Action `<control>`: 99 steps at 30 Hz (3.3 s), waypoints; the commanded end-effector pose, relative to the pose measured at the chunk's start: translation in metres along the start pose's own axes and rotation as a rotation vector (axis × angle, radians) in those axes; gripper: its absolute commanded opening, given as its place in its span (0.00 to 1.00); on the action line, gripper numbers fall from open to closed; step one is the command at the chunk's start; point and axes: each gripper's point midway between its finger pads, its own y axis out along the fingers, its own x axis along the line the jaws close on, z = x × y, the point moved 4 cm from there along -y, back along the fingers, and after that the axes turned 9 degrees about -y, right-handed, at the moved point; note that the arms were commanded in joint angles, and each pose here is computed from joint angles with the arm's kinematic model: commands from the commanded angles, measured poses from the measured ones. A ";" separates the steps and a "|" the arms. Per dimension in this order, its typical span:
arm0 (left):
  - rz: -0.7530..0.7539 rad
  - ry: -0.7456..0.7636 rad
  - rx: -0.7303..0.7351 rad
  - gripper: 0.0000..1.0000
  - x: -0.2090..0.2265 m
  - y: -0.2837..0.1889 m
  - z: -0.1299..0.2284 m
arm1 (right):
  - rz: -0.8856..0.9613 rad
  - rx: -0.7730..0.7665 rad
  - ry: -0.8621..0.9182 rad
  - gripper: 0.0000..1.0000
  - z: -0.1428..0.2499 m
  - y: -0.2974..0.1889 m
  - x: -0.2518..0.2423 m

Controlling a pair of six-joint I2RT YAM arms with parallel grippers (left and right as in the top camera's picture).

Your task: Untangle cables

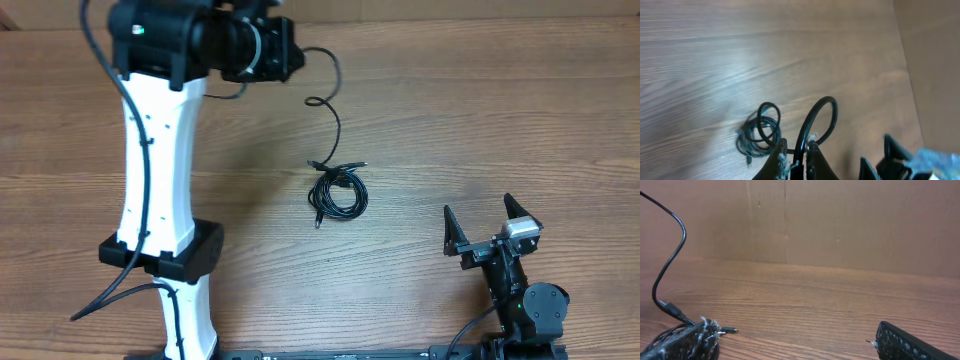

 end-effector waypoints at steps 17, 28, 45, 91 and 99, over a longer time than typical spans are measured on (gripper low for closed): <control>-0.906 -0.329 -0.274 0.04 0.160 -0.016 -0.031 | 0.004 -0.001 -0.002 1.00 0.002 0.000 0.000; -1.078 -0.448 -0.098 0.04 0.240 0.014 -0.006 | 0.005 -0.002 -0.002 1.00 0.002 0.000 0.000; -0.825 -0.603 0.137 0.92 0.241 0.056 0.026 | 0.005 -0.002 -0.002 1.00 0.002 0.000 0.000; -0.700 -0.575 0.351 0.79 0.203 0.194 0.122 | 0.004 -0.001 -0.002 1.00 0.002 0.000 0.000; -0.682 -0.569 0.329 0.67 0.212 0.208 0.127 | 0.005 -0.002 -0.002 1.00 0.002 0.000 0.000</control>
